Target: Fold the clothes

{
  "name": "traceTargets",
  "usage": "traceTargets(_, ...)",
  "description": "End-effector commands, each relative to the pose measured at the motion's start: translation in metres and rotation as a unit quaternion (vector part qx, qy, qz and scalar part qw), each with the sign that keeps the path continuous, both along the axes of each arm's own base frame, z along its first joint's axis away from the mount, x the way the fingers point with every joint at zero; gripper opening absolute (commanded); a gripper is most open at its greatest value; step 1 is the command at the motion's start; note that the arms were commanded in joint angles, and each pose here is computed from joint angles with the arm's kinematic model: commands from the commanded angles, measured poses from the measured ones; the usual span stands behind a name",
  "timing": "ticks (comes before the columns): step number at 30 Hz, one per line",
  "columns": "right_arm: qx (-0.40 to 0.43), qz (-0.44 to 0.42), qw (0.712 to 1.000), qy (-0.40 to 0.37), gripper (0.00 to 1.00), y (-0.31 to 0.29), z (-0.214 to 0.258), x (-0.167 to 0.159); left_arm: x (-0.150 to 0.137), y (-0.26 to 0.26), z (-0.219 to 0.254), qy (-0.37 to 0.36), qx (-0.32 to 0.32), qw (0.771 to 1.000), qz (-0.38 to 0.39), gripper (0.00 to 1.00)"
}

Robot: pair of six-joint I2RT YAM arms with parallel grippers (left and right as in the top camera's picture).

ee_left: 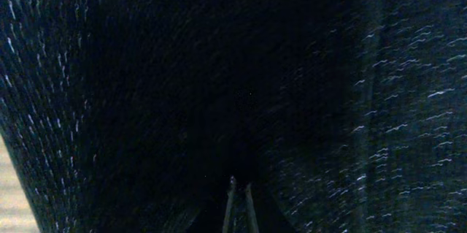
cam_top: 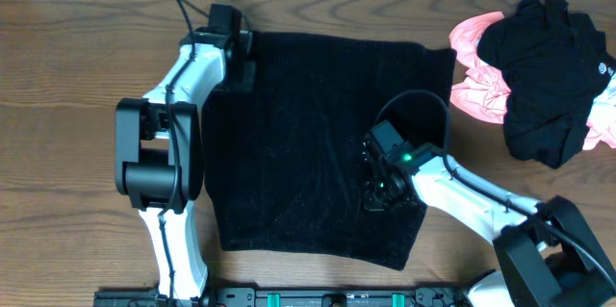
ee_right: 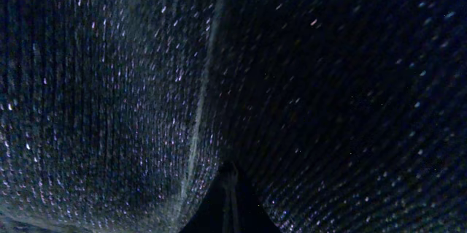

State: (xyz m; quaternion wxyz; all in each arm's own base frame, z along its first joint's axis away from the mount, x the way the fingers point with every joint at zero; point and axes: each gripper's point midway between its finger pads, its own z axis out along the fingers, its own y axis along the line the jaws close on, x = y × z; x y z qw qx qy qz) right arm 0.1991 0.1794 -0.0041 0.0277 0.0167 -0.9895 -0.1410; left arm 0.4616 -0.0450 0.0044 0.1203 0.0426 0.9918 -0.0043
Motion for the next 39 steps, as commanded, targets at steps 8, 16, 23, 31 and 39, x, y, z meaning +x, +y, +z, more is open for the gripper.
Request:
traceTargets(8,-0.013,-0.036,0.999,-0.007,0.01,-0.018,-0.038,0.03,-0.042,0.04,-0.015,0.093,0.009,0.993,0.073,0.08)
traceTargets(16,-0.002,-0.069,0.996,-0.052,0.01,-0.044,-0.036,0.083,-0.082,0.05,-0.031,0.158,0.011,0.981,0.116,0.08)
traceTargets(23,-0.02,-0.102,0.982,-0.159,0.01,-0.084,0.002,0.167,-0.118,0.061,-0.046,0.209,0.008,0.958,0.194,0.08)
traceTargets(31,0.002,-0.084,0.948,-0.307,0.01,-0.087,0.047,0.241,-0.153,0.04,-0.049,0.275,-0.042,0.94,0.198,0.06)
traceTargets(39,-0.01,-0.064,0.944,-0.325,0.02,-0.085,0.053,0.247,-0.166,0.023,-0.039,0.308,-0.079,0.928,0.193,0.06)
